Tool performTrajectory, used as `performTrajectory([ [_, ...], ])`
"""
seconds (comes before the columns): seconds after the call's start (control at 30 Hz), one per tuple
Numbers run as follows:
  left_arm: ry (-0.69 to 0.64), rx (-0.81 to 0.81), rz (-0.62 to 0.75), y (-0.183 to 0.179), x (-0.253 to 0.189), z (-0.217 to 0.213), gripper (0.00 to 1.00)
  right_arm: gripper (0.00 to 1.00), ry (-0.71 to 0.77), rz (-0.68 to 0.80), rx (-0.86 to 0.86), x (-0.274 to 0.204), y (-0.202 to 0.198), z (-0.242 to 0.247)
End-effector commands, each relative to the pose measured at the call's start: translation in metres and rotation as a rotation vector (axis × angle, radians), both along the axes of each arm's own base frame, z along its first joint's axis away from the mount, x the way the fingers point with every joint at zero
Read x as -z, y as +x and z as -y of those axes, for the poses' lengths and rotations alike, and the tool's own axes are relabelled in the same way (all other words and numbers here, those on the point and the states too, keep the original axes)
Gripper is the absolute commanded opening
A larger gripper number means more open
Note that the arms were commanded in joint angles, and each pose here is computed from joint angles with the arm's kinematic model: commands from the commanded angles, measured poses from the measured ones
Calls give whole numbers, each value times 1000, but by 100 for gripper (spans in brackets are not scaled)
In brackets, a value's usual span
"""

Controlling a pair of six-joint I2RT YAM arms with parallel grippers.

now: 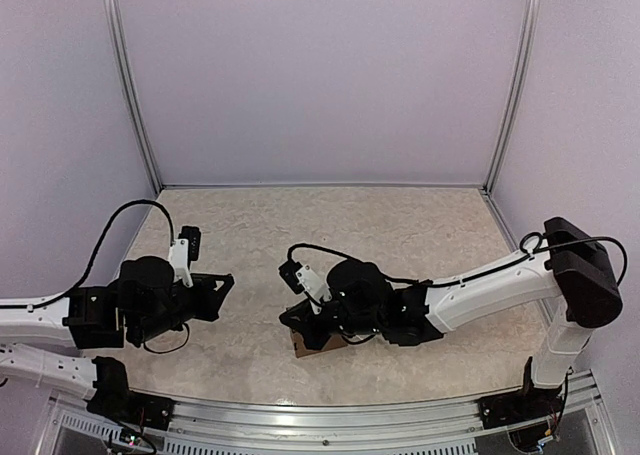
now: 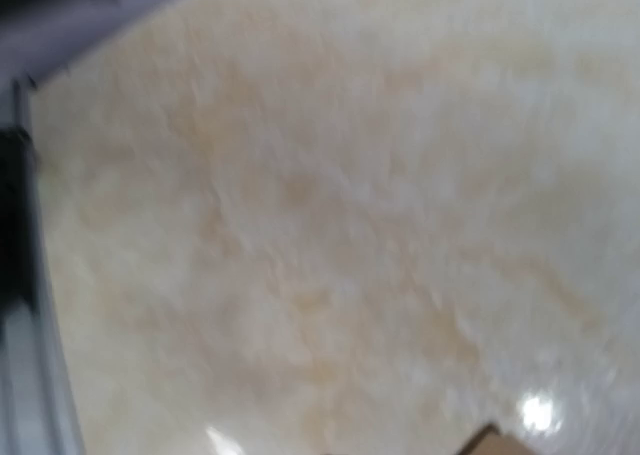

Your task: Fold the paper box

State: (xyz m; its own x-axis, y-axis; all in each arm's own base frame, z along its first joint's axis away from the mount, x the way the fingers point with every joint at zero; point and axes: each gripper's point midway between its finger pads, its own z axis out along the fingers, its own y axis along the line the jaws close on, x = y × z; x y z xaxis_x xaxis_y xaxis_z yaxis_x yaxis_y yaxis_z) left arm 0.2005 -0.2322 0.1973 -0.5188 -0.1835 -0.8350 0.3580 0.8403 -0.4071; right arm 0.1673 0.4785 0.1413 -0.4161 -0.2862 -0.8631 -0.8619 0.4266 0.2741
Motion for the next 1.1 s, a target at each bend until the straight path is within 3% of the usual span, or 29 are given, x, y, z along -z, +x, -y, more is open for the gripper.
performTrajectory([
  [0.0,42,-7,-25,3,15,-4,0,0,-104,-62,-17,55,-11,3],
  [0.17,55,-12,-38,5,20,-3,0,0,-130,-90,-5,69,-18,13],
  [0.7,67,27,-8,16,1,15,0,0,9,60,37,-35,-9,33],
  [1.07,81,144,-78,37,17,52,0,0,-78,28,134,-14,-13,92],
])
